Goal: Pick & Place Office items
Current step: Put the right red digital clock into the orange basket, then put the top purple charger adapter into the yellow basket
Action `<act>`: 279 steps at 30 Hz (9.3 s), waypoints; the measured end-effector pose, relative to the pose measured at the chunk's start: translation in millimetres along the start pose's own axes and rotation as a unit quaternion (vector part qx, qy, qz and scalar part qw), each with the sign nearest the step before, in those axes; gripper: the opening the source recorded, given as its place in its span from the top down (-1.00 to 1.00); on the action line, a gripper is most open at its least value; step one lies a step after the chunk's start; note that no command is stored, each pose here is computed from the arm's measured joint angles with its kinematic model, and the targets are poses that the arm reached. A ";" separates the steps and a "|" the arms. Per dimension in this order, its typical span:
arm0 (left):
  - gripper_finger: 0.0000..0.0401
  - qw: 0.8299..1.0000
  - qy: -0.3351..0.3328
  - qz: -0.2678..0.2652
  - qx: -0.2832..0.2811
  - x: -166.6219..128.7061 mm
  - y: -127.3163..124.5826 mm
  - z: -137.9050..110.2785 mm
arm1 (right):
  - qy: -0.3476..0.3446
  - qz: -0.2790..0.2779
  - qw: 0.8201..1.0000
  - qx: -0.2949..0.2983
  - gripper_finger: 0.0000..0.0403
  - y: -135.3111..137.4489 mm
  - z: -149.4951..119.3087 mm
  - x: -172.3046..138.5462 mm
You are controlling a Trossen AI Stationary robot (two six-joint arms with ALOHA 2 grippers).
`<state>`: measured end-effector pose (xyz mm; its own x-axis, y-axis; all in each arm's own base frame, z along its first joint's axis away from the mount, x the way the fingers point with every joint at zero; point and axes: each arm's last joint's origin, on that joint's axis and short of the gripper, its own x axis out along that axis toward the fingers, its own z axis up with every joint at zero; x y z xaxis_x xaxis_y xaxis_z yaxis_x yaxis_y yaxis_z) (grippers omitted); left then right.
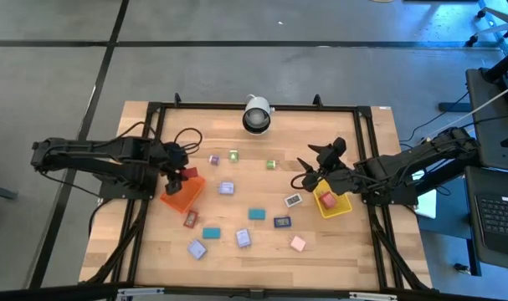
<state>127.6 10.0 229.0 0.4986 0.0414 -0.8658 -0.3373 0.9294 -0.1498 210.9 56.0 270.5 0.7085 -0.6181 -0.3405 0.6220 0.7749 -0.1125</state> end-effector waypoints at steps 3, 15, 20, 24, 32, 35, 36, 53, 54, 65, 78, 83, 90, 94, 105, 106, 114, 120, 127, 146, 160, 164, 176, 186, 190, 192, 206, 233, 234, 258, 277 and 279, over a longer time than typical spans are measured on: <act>0.23 1.000 -0.011 -0.008 -0.011 2.1 -3.1 3.2 | 0.000 0.000 1.000 0.001 -0.33 0.1 0.2 0.1; 0.23 0.998 0.013 -0.006 -0.054 11.5 -22.3 -0.8 | 0.000 0.005 1.000 -0.012 -0.33 0.4 0.4 0.0; 0.20 0.995 0.037 0.031 -0.083 20.7 -22.1 -9.6 | 0.001 0.007 1.000 -0.014 -0.33 0.6 0.3 0.0; 0.21 0.993 0.058 0.030 -0.103 32.9 -22.6 -18.0 | 0.005 0.015 1.000 -0.016 -0.33 1.0 0.1 0.0; 0.19 0.992 0.057 0.024 -0.106 37.8 -24.8 -21.2 | 0.006 0.018 1.000 -0.010 -0.33 1.2 0.1 0.0; 0.20 0.992 0.054 0.029 -0.113 37.9 -24.5 -21.2 | 0.012 0.030 0.999 -0.008 -0.33 1.9 -0.2 -0.1; 0.21 0.991 0.054 0.032 -0.115 38.3 -24.5 -21.1 | 0.012 0.030 0.999 -0.008 -0.33 1.9 -0.3 -0.1; 0.21 0.982 0.108 0.068 -0.138 58.1 -27.6 -21.2 | 0.017 0.040 0.999 -0.012 -0.33 2.4 -0.6 -0.2; 0.20 0.982 0.112 0.071 -0.137 59.8 -27.8 -21.3 | 0.017 0.040 0.999 -0.012 -0.33 2.4 -0.6 -0.2; 0.17 0.979 0.129 0.089 -0.128 72.5 -29.8 -20.3 | 0.016 0.040 0.999 -0.020 -0.33 2.4 -0.6 -0.2; 0.02 0.978 0.129 0.090 -0.139 72.7 -29.9 -20.4 | 0.016 0.040 0.999 -0.020 -0.33 2.4 -0.6 -0.1; -0.09 0.978 0.128 0.092 -0.138 72.7 -29.7 -20.3 | 0.016 0.040 0.999 -0.021 -0.33 2.4 -0.6 -0.2; -0.19 0.979 0.122 0.118 -0.109 66.3 -26.0 -12.3 | 0.016 0.040 0.999 -0.023 -0.33 2.4 -0.6 -0.1; -0.19 0.984 0.106 0.118 -0.084 54.7 -28.7 2.2 | 0.016 0.040 0.999 -0.023 -0.33 2.4 -0.6 -0.2; -0.18 0.993 0.059 0.097 0.041 30.9 -36.9 35.3 | 0.016 0.039 0.999 -0.023 -0.33 2.4 -0.5 -0.2; -0.18 0.992 0.053 0.101 0.059 30.9 -37.0 36.3 | 0.016 0.039 0.999 -0.023 -0.33 2.3 -0.5 -0.1; -0.18 0.978 -0.010 0.103 0.181 37.4 -43.3 52.0 | 0.016 0.039 0.999 -0.023 -0.33 2.4 -0.5 -0.1; -0.18 0.983 0.011 0.057 0.176 53.8 -45.1 57.6 | 0.013 0.040 0.999 -0.019 -0.33 2.7 0.1 -0.2; -0.32 0.980 0.032 0.064 0.187 78.9 -45.5 63.1 | 0.014 0.041 0.999 -0.019 -0.33 2.8 0.1 -0.1; -0.38 0.986 0.033 0.001 0.162 109.0 -45.7 73.4 | 0.014 0.042 0.999 -0.030 -0.33 2.7 0.1 -0.1; -0.38 0.985 0.070 -0.014 0.155 137.5 -43.1 71.2 | 0.023 0.063 0.997 -0.031 -0.33 4.0 -0.5 -0.2; -0.38 0.985 0.072 -0.013 0.155 142.4 -43.1 70.9 | 0.024 0.065 0.997 -0.031 -0.33 4.2 -0.6 -0.3; -0.35 0.984 0.080 -0.011 0.160 152.8 -44.5 68.7 | 0.024 0.065 0.997 -0.032 -0.33 4.2 -0.6 -0.3; -0.06 0.983 0.082 -0.008 0.164 154.6 -46.2 67.6 | 0.020 0.063 0.997 -0.029 -0.33 4.2 0.1 -0.3; -0.05 0.983 0.081 -0.012 0.164 154.6 -46.5 67.7 | 0.019 0.062 0.998 -0.027 -0.33 4.3 0.4 -0.3; -0.07 0.983 0.082 -0.016 0.165 154.3 -47.0 68.3 | 0.017 0.062 0.998 -0.026 -0.33 4.5 0.8 -0.3; -0.06 0.960 0.083 -0.183 0.194 129.5 -69.1 108.2 | 0.003 0.071 0.994 -0.081 -0.33 5.9 3.8 -0.4; -0.07 0.828 -0.137 -0.523 0.151 69.5 -13.8 205.0 | -0.133 0.275 0.936 -0.175 -0.33 21.7 34.1 -4.9; -0.07 0.827 -0.138 -0.523 0.152 69.4 -13.9 205.3 | -0.130 0.277 0.936 -0.175 -0.33 21.4 33.9 -2.5; -0.08 0.824 -0.139 -0.528 0.154 68.8 -14.3 205.6 | -0.097 0.326 0.913 -0.225 -0.33 50.3 71.1 44.0; -0.08 0.821 -0.137 -0.532 0.156 68.9 -15.3 205.2 | -0.098 0.355 0.899 -0.239 -0.33 78.1 76.4 69.4; -0.08 0.821 -0.137 -0.532 0.156 68.9 -15.3 205.2 | -0.094 0.362 0.896 -0.240 -0.32 80.2 75.7 73.5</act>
<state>331.0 73.9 269.7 0.5529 -0.8141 -0.1778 0.6057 0.5392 -0.5852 338.1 62.7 307.1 0.9404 0.0923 -0.3272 -0.2052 0.9215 -0.3297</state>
